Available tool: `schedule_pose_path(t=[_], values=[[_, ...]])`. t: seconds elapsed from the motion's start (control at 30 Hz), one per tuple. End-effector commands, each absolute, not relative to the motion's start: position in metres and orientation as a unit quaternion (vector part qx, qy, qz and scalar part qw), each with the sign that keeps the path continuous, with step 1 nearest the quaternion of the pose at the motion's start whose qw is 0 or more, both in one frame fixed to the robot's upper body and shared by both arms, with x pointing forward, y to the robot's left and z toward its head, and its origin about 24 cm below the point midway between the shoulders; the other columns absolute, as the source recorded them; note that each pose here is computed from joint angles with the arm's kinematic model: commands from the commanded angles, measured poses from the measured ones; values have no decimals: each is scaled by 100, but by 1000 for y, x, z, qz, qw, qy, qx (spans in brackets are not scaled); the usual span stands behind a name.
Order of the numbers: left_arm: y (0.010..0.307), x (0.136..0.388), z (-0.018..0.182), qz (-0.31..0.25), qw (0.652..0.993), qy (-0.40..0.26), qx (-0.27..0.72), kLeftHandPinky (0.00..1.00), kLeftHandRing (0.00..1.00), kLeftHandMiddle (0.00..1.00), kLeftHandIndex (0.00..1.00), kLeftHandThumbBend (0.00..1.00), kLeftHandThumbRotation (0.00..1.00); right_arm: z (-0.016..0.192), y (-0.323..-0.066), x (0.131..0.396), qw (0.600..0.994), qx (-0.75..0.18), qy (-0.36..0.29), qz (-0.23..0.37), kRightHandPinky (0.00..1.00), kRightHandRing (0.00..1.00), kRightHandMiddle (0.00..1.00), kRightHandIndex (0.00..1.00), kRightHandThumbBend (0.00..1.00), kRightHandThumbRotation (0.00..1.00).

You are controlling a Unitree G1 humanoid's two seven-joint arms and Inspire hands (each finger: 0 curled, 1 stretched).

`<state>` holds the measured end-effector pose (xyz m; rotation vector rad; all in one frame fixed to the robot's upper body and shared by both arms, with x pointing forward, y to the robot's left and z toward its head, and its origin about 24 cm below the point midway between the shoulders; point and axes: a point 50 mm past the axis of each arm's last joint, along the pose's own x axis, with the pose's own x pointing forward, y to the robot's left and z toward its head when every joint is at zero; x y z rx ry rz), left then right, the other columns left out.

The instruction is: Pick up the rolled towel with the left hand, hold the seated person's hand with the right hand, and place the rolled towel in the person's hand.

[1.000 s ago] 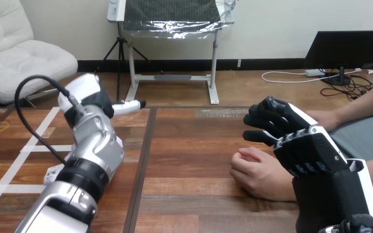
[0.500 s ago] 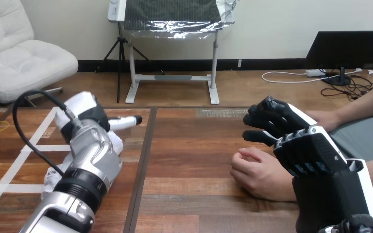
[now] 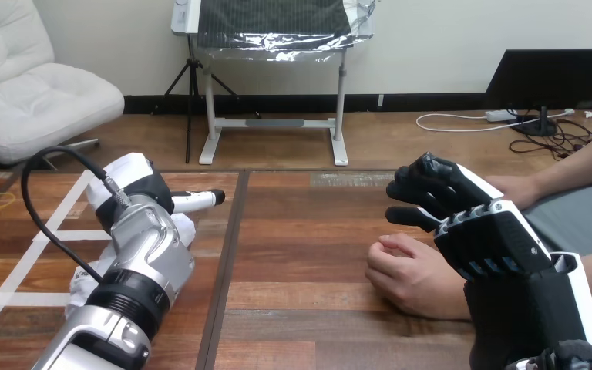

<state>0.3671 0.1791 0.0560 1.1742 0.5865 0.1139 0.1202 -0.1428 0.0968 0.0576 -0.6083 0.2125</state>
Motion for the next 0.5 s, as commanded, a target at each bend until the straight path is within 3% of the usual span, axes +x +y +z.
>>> schedule_pose_path(t=[0.0, 0.47], values=[[178, 372, 64, 64, 784, 250, 564, 100, 100, 100, 97, 90, 66, 109, -143, 124, 935, 30, -338, 105, 73, 80, 81, 81, 94, 100], [182, 370, 51, 61, 772, 263, 576, 100, 100, 100, 98, 91, 64, 110, -145, 123, 934, 35, -338, 107, 73, 80, 81, 81, 94, 100]])
